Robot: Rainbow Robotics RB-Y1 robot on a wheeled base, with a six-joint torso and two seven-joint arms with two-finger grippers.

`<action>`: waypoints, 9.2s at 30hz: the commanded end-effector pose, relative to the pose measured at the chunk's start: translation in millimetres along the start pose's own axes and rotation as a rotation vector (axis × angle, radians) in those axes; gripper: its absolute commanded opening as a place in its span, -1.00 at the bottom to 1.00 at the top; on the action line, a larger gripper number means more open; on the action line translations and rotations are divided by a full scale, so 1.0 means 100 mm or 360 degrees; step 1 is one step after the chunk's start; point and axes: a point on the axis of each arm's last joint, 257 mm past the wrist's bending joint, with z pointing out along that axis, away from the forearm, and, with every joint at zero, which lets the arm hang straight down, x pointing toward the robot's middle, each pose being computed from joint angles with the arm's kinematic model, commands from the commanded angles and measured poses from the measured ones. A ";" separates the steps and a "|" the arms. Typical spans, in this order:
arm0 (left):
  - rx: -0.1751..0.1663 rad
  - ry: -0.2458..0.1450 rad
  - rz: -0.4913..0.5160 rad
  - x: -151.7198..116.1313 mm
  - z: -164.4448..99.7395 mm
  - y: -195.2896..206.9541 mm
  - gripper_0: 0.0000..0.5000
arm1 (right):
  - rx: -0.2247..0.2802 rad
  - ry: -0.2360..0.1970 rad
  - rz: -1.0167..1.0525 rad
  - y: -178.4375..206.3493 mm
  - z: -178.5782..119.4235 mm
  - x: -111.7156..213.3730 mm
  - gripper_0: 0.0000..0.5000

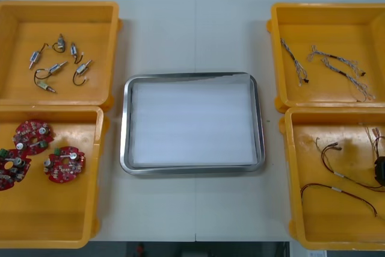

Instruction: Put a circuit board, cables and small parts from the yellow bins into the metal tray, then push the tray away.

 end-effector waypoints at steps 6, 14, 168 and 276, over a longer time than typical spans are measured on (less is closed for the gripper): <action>-0.0067 -0.0072 0.0084 -0.65 -0.57 -0.49 -1.00 | 0.0063 -0.0014 -0.0167 -0.03 -0.82 -0.35 -1.00; -0.0001 -0.0099 0.0207 -0.90 -0.60 -1.06 -1.00 | 0.0144 0.0023 -0.0297 0.02 -1.36 -0.49 -1.00; -0.0252 -0.0519 0.0378 -3.34 0.05 0.28 1.00 | -0.0253 -0.0132 -0.2649 4.27 -0.18 -0.29 -1.00; 0.0143 -0.0102 -0.0060 -1.99 0.32 -3.04 -1.00 | 0.0067 0.0032 -0.0972 0.50 -1.02 -2.95 1.00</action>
